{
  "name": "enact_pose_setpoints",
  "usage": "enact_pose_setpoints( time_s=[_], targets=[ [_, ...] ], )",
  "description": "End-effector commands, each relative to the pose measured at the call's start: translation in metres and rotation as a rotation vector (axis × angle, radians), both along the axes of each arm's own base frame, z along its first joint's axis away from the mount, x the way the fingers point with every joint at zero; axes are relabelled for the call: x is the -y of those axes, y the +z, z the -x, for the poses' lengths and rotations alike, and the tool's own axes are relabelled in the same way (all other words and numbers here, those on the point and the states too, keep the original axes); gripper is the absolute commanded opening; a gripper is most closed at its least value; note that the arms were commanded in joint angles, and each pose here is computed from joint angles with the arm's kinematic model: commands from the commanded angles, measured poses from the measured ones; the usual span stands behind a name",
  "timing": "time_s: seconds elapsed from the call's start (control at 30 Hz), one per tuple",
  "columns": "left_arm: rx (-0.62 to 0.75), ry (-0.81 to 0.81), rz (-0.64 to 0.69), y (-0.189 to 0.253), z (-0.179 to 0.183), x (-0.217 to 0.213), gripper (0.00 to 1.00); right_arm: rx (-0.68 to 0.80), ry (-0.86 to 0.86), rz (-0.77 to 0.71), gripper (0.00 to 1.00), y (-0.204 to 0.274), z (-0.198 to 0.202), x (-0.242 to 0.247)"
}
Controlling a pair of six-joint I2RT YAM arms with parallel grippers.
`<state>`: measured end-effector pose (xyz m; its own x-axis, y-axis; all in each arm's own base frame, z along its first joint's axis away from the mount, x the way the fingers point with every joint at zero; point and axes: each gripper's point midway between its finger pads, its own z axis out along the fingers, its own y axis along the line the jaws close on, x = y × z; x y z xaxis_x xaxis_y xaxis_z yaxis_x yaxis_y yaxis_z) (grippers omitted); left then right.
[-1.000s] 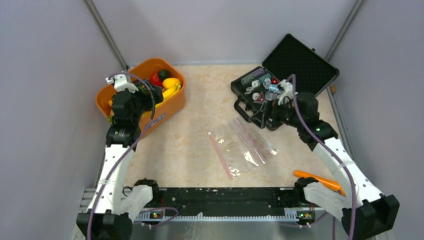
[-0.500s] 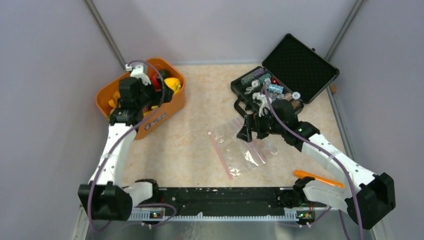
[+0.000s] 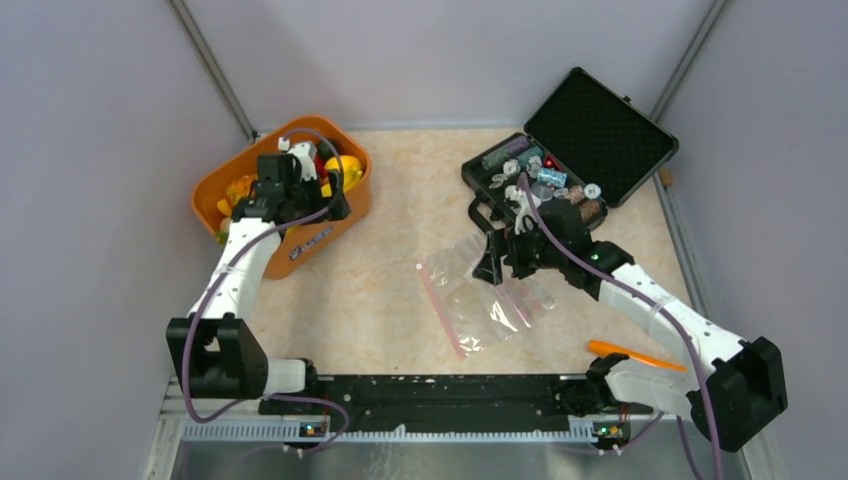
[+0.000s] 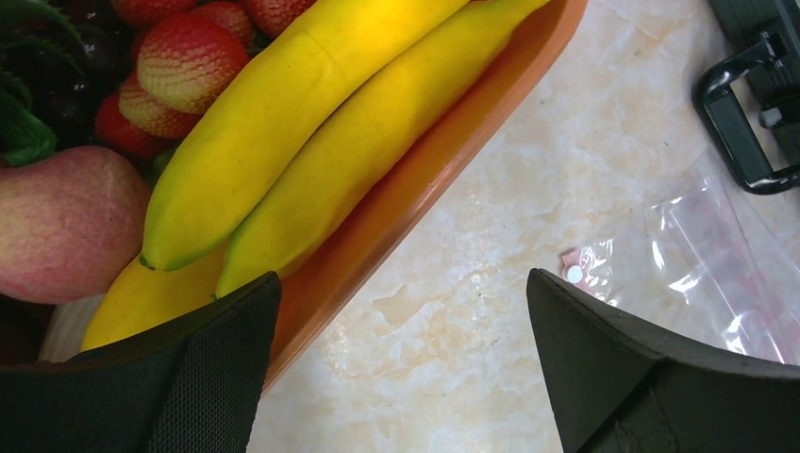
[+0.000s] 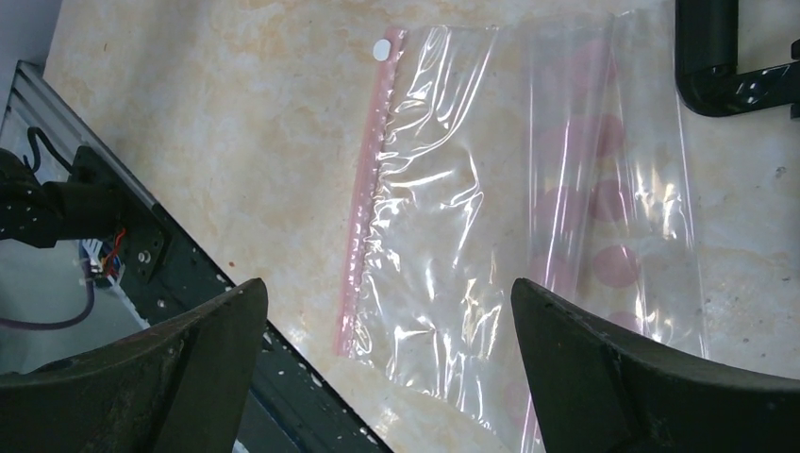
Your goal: Place the food in the zip-top bag and seal the zipper
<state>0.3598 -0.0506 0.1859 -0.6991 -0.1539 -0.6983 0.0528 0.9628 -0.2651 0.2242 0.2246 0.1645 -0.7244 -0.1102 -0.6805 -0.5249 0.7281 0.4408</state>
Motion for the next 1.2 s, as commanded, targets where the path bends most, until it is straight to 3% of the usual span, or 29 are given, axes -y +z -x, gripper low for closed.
enact_pose_setpoints(
  time_s=[0.0, 0.17, 0.4, 0.67, 0.73, 1.0, 1.17],
  targets=[
    [-0.059, -0.151, 0.090, 0.004, 0.016, 0.029, 0.99, 0.039, 0.048, -0.025, 0.99, 0.009, -0.003, -0.017],
    [-0.103, -0.256, 0.176, -0.002, 0.027, 0.055, 0.91, 0.011, -0.047, 0.082, 0.98, -0.009, -0.014, -0.020],
    [-0.113, -0.321, 0.222, -0.009, 0.041, 0.085, 0.90, -0.004, -0.022, 0.145, 0.86, -0.036, 0.001, -0.053],
    [-0.133, -0.378, 0.192, -0.016, 0.053, 0.114, 0.89, -0.004, -0.040, 0.037, 0.57, -0.056, 0.021, -0.096],
    [-0.111, -0.344, 0.174, -0.014, 0.053, 0.108, 0.90, 0.005, -0.052, 0.042, 0.56, -0.062, 0.022, -0.099],
    [0.192, -0.119, 0.106, 0.058, 0.048, 0.069, 0.99, -0.005, -0.021, 0.150, 0.53, -0.098, 0.033, -0.116],
    [0.425, -0.003, 0.148, 0.105, 0.061, 0.050, 0.99, 0.013, -0.069, 0.226, 0.50, -0.109, 0.028, -0.116]
  ],
)
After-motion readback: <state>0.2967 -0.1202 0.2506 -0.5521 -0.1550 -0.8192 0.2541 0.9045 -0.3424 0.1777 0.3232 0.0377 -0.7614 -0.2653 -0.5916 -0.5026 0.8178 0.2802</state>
